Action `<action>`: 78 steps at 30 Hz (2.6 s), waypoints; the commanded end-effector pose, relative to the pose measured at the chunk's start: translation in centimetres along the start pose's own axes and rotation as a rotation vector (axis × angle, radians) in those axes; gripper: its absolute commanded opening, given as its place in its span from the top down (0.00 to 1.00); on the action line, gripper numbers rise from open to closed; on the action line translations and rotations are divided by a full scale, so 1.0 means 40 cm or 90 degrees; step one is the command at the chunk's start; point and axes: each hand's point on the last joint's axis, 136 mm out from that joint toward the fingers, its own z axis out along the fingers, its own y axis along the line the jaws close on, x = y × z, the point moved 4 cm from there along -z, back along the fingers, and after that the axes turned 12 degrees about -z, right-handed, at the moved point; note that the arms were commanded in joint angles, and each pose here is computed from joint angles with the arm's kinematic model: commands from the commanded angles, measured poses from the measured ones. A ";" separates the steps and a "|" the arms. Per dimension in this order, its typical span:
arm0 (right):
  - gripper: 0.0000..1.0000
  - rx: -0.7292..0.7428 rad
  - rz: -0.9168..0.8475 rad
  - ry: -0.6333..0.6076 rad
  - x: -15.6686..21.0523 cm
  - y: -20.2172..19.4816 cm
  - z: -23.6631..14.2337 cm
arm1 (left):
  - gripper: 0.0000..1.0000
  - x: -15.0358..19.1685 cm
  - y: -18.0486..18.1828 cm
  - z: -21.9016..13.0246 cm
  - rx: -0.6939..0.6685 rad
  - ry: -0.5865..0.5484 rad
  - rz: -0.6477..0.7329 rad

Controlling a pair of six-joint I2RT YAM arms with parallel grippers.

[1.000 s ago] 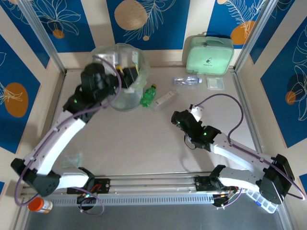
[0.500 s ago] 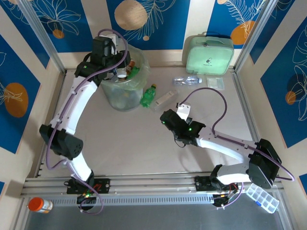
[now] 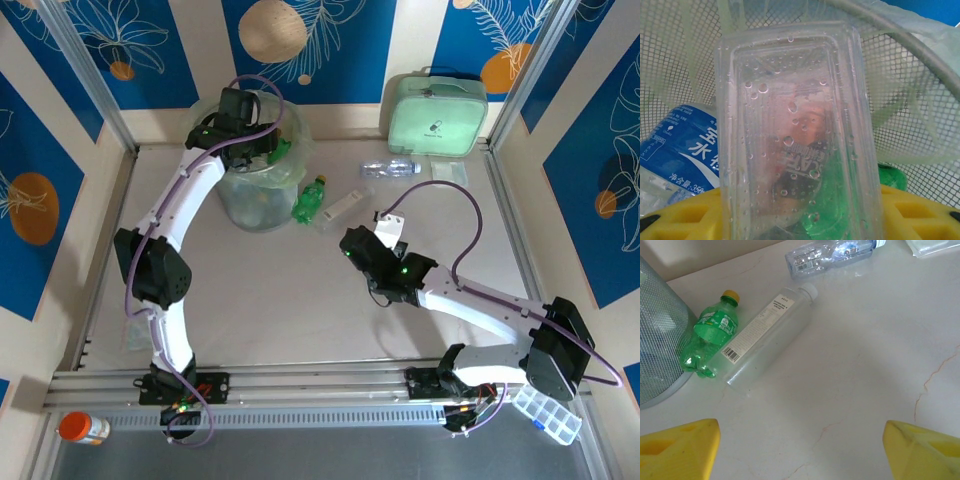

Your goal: Put the plastic bottles in the bin

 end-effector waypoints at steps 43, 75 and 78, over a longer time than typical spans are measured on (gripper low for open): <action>0.17 0.060 0.057 -0.007 -0.011 -0.064 0.018 | 0.22 0.287 -0.081 -0.465 0.223 -0.040 -0.025; 0.03 0.080 0.369 0.408 -0.044 0.038 0.470 | 0.19 0.538 0.104 -0.398 0.278 -0.182 -0.108; 0.01 0.089 0.365 0.415 -0.042 0.053 0.515 | 0.19 0.537 0.102 -0.402 0.285 -0.181 -0.110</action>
